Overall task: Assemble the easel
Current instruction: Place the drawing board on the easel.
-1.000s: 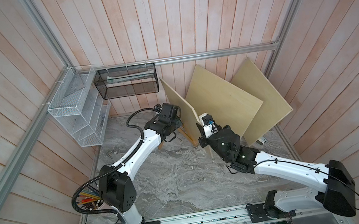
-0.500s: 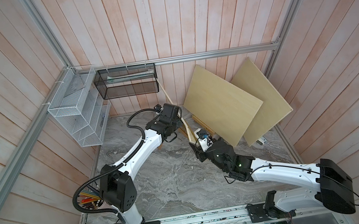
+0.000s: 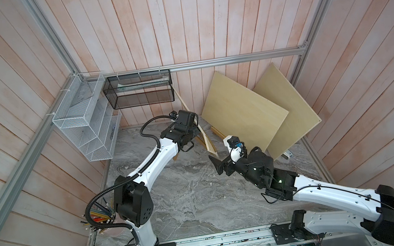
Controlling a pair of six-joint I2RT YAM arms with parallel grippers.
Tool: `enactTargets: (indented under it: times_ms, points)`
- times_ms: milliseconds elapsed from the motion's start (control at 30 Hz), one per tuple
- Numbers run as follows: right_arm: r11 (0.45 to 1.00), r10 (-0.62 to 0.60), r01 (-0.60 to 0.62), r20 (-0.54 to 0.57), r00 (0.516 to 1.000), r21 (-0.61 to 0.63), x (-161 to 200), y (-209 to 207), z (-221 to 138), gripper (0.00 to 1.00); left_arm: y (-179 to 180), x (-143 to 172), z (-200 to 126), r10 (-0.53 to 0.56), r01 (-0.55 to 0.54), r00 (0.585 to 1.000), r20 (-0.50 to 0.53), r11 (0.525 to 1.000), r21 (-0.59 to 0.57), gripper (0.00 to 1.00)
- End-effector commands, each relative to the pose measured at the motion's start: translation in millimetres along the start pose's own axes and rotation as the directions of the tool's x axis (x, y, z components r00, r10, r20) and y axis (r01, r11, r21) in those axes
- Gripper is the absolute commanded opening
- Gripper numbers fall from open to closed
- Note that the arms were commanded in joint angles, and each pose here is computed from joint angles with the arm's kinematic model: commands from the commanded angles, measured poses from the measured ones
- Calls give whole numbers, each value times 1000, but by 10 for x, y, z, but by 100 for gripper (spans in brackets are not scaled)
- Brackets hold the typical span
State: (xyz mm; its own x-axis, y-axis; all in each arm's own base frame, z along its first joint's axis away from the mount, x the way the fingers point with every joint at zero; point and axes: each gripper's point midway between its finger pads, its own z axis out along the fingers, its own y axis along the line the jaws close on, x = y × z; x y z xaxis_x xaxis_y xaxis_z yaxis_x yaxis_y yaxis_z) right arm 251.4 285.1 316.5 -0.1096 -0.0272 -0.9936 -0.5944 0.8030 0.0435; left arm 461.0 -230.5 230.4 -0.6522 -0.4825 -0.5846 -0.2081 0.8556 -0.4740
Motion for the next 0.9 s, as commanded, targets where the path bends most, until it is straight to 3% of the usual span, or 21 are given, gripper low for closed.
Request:
enactTargets:
  times_ms: [0, 67, 333, 633, 867]
  points:
    - [999, 33, -34, 25, 999, 42, -202, -117, -81, 98, 145, -82, 203, -62, 63, 998, 20, 998, -11, 0]
    - [997, 45, -48, 48, 998, 62, -293, -191, -100, 98, 151, -79, 163, -59, 59, 998, 26, 998, -2, 16]
    - [986, 137, -146, 119, 983, 76, -457, -461, -71, 98, 167, -184, -107, -43, 42, 997, 68, 999, 11, 62]
    - [982, 172, -180, 123, 978, 59, -461, -524, 62, 98, 255, -403, -533, -26, 32, 991, 134, 999, -40, 85]
    - [979, 179, -188, 111, 978, 74, -437, -581, 147, 98, 598, -478, -854, -3, 34, 978, 208, 989, -144, 92]
